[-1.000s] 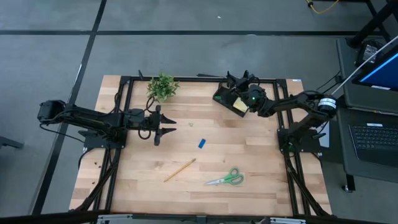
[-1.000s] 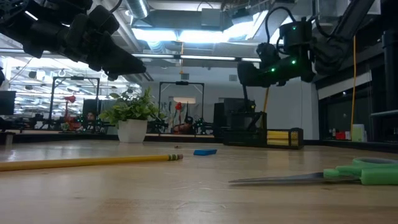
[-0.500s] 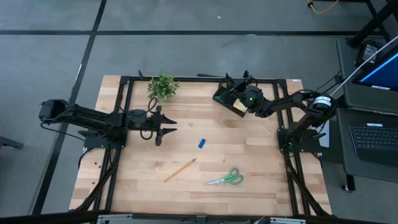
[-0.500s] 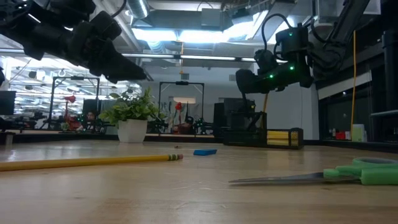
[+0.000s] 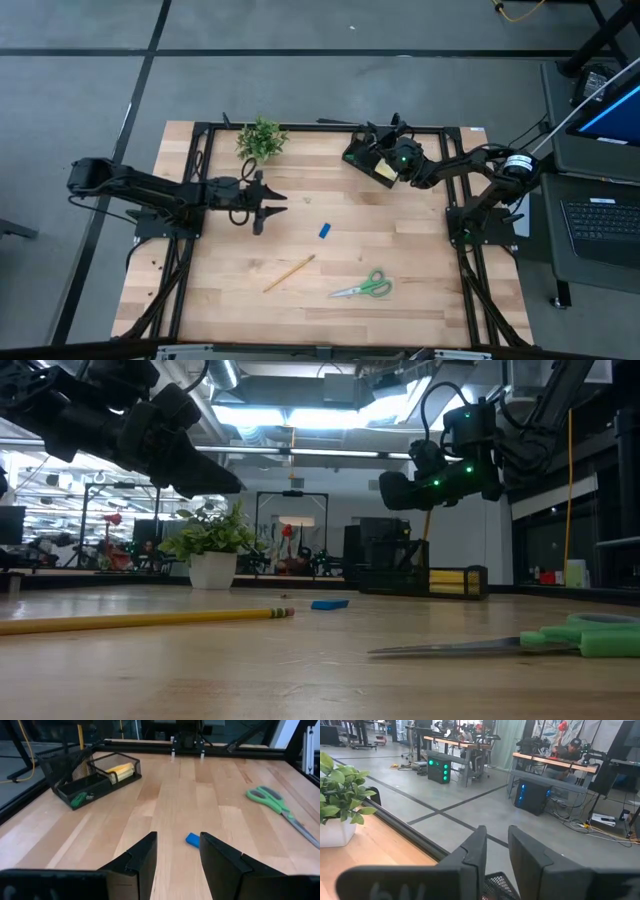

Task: Pick and place office supplies into organizer
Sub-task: Put the yellow pencil into the black desk organizer

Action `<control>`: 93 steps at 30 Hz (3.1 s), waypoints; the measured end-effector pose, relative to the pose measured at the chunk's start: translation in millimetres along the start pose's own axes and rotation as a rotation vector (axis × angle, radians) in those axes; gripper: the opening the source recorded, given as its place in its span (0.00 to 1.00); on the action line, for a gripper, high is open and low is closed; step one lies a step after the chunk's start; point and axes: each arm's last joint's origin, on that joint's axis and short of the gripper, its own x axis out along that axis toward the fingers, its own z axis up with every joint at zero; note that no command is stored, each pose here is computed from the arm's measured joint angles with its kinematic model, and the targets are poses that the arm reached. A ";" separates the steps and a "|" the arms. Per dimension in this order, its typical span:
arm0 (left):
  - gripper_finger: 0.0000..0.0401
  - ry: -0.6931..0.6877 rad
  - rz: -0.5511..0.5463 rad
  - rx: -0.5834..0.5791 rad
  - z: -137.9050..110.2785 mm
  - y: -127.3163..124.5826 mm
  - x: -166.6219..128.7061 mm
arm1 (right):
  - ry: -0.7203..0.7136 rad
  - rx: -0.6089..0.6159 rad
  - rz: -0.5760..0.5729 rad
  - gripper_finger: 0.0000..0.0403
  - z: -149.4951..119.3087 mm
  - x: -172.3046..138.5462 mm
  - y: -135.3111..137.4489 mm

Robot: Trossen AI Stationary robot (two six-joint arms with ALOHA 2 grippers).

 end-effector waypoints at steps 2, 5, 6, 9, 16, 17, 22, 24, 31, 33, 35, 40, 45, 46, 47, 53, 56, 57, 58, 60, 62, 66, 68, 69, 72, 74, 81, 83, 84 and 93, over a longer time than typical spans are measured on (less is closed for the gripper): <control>0.35 0.006 0.000 0.000 -0.9 0.0 0.6 | 0.000 0.000 0.000 0.20 0.0 0.0 0.0; 0.35 0.005 0.000 0.000 -0.8 0.0 0.6 | 0.000 0.001 0.000 0.19 0.0 0.0 0.0; 0.35 0.005 0.000 0.000 -0.8 0.0 0.6 | -0.007 0.004 0.000 0.19 0.8 0.0 -0.1; 0.35 -0.012 0.000 -0.001 0.9 -0.1 0.6 | -0.069 0.028 -0.003 0.19 7.9 -0.9 0.1; 0.35 -0.085 -0.003 0.013 7.9 -0.3 0.2 | -0.213 0.007 0.204 0.13 36.3 -15.5 9.2; 0.35 -0.100 -0.005 0.019 9.4 -0.4 0.1 | -0.232 0.001 0.245 0.08 40.0 -18.5 11.7; 0.35 -0.137 -0.070 0.017 13.2 -2.4 -0.8 | -0.340 0.004 0.400 0.02 62.7 -37.4 20.8; 0.35 -0.134 -0.120 -0.017 13.1 -3.8 -0.9 | -0.362 0.009 0.445 0.01 70.3 -45.5 23.9; 0.35 0.021 -0.177 -0.054 15.1 -21.6 2.6 | -0.303 -0.022 0.561 0.01 87.5 -75.5 29.6; 0.34 0.102 -0.156 -0.041 20.5 -30.9 3.4 | -0.276 -0.036 0.596 0.01 90.4 -84.6 31.1; 0.33 0.181 -0.138 -0.020 28.1 -41.5 2.2 | -0.242 -0.049 0.633 0.01 91.6 -93.4 32.8; 0.29 0.320 -0.109 -0.012 44.1 -67.1 -8.5 | -0.149 -0.055 0.725 0.01 88.7 -111.0 40.7; 0.26 0.362 -0.151 -0.138 54.5 -94.7 -19.5 | -0.091 -0.070 0.798 0.01 83.3 -123.0 51.0; 0.26 0.361 -0.150 -0.140 55.4 -100.7 -20.9 | -0.088 -0.074 0.808 0.01 82.9 -124.9 52.5; 0.26 0.360 -0.144 -0.137 56.6 -106.7 -21.6 | -0.085 -0.075 0.817 0.01 82.7 -126.4 53.6; 0.25 0.442 -0.083 -0.136 62.0 -139.7 -12.9 | -0.063 -0.090 0.787 0.01 80.9 -133.3 58.3; 0.25 0.536 -0.033 -0.150 61.6 -151.6 -4.8 | -0.051 -0.100 0.794 0.01 79.5 -136.6 60.6; 0.25 0.573 -0.018 -0.158 60.0 -154.7 -2.3 | -0.046 -0.102 0.800 0.01 79.0 -137.8 61.4; 0.25 0.609 -0.005 -0.171 58.2 -157.2 0.6 | -0.038 -0.099 0.805 0.01 78.4 -138.7 62.0; 0.25 0.667 0.009 -0.211 53.2 -162.1 7.2 | -0.020 -0.094 0.814 0.01 77.0 -140.1 62.9; 0.25 0.716 0.010 -0.256 47.3 -166.1 14.7 | 0.010 -0.096 0.819 0.01 74.2 -141.0 63.4; 0.25 0.806 0.019 -0.329 35.9 -172.3 28.5 | 0.083 -0.086 0.820 0.01 68.3 -141.4 63.2; 0.25 0.835 0.037 -0.353 30.8 -173.7 34.5 | 0.104 -0.088 0.820 0.01 66.2 -141.5 63.1; 0.25 0.839 0.052 -0.370 29.8 -174.4 38.2 | 0.110 -0.092 0.819 0.01 65.6 -141.6 63.0; 0.25 0.851 0.090 -0.415 27.4 -175.7 48.2 | 0.118 -0.101 0.820 0.01 64.6 -141.6 62.9; 0.25 0.856 0.094 -0.431 28.5 -177.9 56.0 | 0.120 -0.103 0.820 0.01 64.3 -141.6 62.9; 0.25 0.900 0.086 -0.357 35.3 -185.7 79.3 | 0.150 -0.106 0.821 0.01 60.3 -142.4 62.5; 0.25 0.957 0.122 -0.362 33.3 -186.7 80.1 | 0.162 -0.099 0.820 0.01 58.0 -142.7 62.2; 0.25 0.975 0.143 -0.367 32.9 -187.1 80.4 | 0.166 -0.101 0.820 0.01 56.4 -142.9 61.9; 0.26 1.062 0.209 -0.408 18.4 -186.5 90.4 | 0.184 -0.106 0.819 0.01 40.9 -145.5 58.7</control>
